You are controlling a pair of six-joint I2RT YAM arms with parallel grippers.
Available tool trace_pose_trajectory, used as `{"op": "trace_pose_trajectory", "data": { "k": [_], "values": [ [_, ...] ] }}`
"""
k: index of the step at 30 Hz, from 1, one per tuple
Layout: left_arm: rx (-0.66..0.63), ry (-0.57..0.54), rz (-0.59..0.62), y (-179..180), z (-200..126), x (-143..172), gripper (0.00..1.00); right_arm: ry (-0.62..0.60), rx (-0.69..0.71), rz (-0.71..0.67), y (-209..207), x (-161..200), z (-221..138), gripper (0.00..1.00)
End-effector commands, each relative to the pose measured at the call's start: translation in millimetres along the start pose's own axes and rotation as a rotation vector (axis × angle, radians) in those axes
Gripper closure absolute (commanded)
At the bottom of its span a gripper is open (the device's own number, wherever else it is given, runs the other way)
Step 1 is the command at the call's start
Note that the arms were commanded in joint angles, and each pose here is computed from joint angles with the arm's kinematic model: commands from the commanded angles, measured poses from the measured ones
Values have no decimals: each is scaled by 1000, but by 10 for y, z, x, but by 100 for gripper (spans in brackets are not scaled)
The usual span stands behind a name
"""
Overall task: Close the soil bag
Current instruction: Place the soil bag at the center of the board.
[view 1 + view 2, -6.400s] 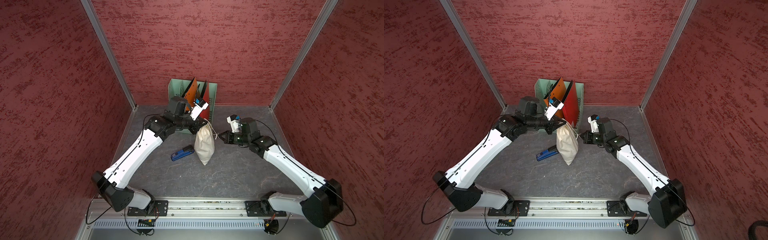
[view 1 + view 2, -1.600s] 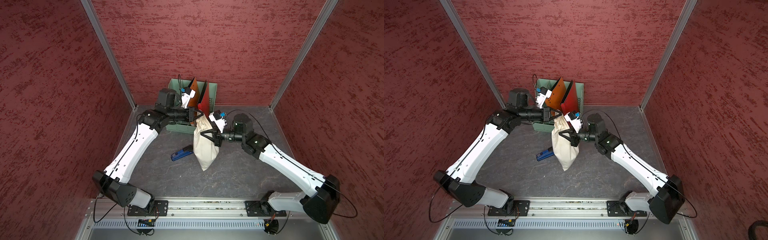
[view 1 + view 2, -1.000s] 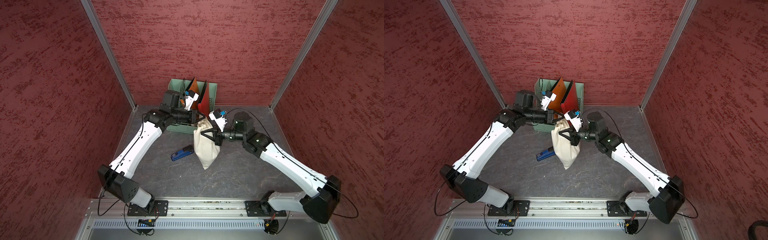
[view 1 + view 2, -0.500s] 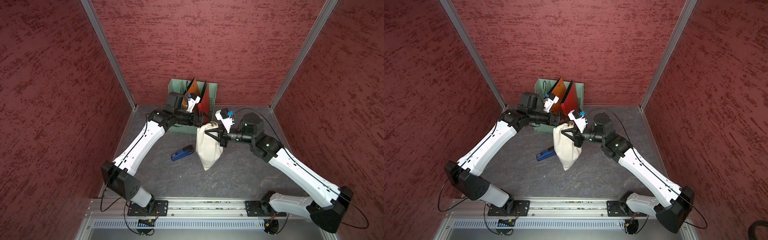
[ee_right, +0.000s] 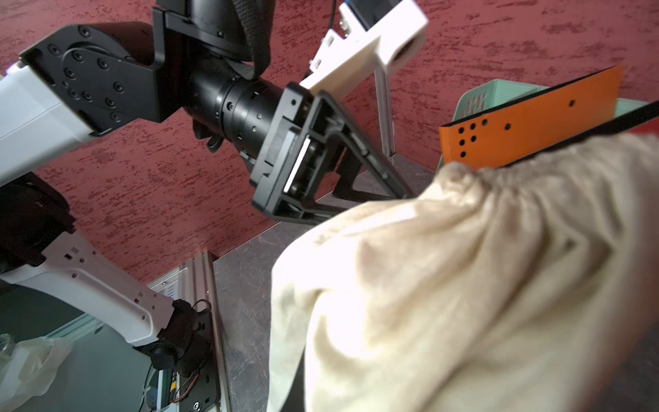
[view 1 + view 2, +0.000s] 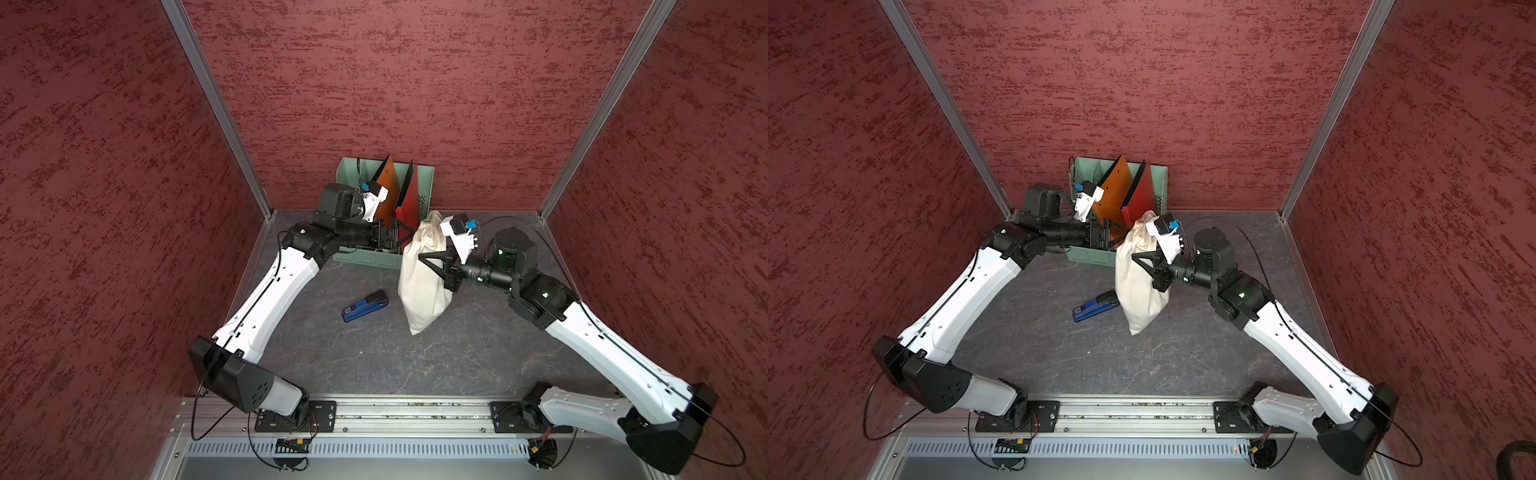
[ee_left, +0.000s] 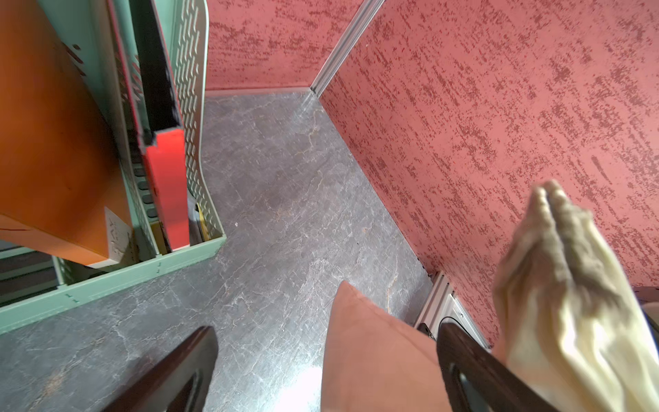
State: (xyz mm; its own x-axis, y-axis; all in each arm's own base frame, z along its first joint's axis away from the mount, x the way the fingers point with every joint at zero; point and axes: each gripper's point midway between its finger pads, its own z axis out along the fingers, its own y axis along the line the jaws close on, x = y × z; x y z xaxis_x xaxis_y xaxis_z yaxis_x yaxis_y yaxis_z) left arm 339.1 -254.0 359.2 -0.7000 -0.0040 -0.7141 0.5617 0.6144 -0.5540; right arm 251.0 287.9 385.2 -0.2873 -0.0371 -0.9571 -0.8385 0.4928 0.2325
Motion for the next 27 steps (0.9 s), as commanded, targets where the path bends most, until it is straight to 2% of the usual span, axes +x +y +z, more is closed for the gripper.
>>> {"op": "trace_pose_trajectory", "data": {
  "k": [1,13,19,27],
  "values": [
    [-2,-54,13,-15,-91,-88,0,-150,106,-43,-66,-397,-192,100],
    [-18,-95,8,105,-138,-137,0,-198,469,-6,-638,-707,-339,100],
    [-34,-105,12,149,-135,-134,0,-283,594,12,-809,-924,-463,100],
    [-62,-112,-7,222,-71,-117,0,-316,728,17,-1012,-1040,-519,100]
  ]
}}
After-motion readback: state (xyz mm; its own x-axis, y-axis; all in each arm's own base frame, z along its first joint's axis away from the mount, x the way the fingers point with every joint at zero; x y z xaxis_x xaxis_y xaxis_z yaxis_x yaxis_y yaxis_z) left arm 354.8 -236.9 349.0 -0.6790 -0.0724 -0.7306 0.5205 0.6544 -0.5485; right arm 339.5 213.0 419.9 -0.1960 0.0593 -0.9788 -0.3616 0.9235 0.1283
